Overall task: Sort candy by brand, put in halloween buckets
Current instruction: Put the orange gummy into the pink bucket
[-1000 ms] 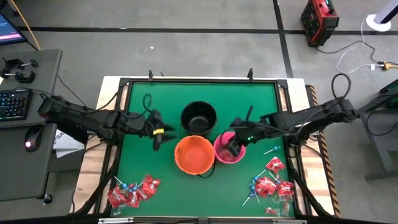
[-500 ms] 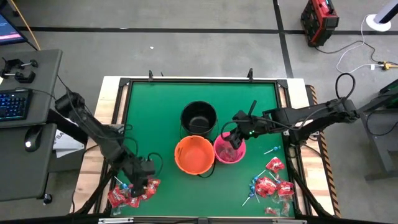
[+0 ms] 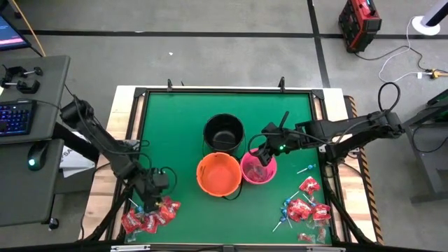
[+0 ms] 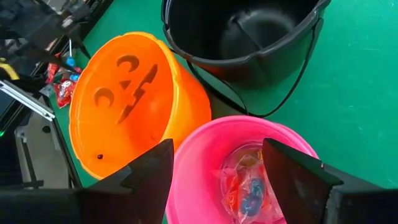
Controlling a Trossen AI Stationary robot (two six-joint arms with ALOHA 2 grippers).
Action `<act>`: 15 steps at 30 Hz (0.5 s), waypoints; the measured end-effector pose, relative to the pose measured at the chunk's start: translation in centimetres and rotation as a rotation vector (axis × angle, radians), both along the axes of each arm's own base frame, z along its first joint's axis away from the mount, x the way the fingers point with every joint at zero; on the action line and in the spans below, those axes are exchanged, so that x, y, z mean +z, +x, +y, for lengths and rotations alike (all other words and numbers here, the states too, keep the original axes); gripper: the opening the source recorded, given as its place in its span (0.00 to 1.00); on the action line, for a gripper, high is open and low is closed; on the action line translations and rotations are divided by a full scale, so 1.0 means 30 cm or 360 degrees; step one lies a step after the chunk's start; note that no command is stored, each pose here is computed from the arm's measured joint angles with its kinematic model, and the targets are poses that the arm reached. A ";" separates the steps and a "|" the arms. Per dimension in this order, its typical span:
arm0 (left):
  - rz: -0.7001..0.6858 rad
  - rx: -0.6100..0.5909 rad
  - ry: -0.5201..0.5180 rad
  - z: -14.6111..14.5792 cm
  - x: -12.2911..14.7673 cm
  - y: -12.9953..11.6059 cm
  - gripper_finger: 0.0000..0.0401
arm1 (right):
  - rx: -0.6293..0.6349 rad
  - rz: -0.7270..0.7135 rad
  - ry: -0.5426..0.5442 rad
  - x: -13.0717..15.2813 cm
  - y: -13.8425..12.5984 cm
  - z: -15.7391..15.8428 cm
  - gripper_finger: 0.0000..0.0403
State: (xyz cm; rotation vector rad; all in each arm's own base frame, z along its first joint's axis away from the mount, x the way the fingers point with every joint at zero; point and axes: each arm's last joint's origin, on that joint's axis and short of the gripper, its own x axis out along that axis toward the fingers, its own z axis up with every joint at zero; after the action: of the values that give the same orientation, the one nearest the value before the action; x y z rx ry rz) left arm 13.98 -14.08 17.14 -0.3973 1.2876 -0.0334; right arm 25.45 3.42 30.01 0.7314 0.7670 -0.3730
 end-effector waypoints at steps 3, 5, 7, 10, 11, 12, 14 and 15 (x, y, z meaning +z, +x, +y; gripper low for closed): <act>-0.0048 -0.0060 -0.0012 0.003 -0.026 -0.003 0.44 | -0.0005 0.0000 0.0006 0.000 0.000 0.000 0.59; -0.0083 -0.0103 -0.0041 0.002 -0.039 -0.003 0.44 | -0.0006 0.0000 0.0007 0.000 0.000 0.000 0.59; -0.0104 -0.0142 -0.0030 0.004 -0.050 -0.005 0.44 | -0.0008 0.0000 0.0008 0.000 0.000 0.000 0.59; -0.0111 -0.0127 0.0024 0.015 -0.070 -0.008 0.44 | -0.0008 0.0000 0.0009 0.000 0.000 0.000 0.59; -0.0098 -0.0118 0.0035 0.021 -0.079 -0.012 0.44 | -0.0008 0.0000 0.0009 0.000 0.000 0.000 0.59; -0.0087 -0.0103 0.0038 0.026 -0.086 -0.014 0.44 | -0.0008 -0.0001 0.0009 0.000 0.000 0.000 0.59; -0.0096 -0.0072 0.0016 0.030 -0.095 -0.013 0.42 | -0.0008 0.0000 0.0009 0.000 0.000 0.000 0.59; -0.0108 -0.0069 0.0003 0.030 -0.099 -0.013 0.41 | -0.0008 0.0000 0.0009 0.000 0.000 0.000 0.59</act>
State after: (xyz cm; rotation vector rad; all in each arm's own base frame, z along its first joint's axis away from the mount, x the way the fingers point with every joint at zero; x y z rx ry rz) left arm 13.60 -13.17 14.16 -0.3637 1.2290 -0.0819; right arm 25.45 3.42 30.01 0.7391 0.7663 -0.3756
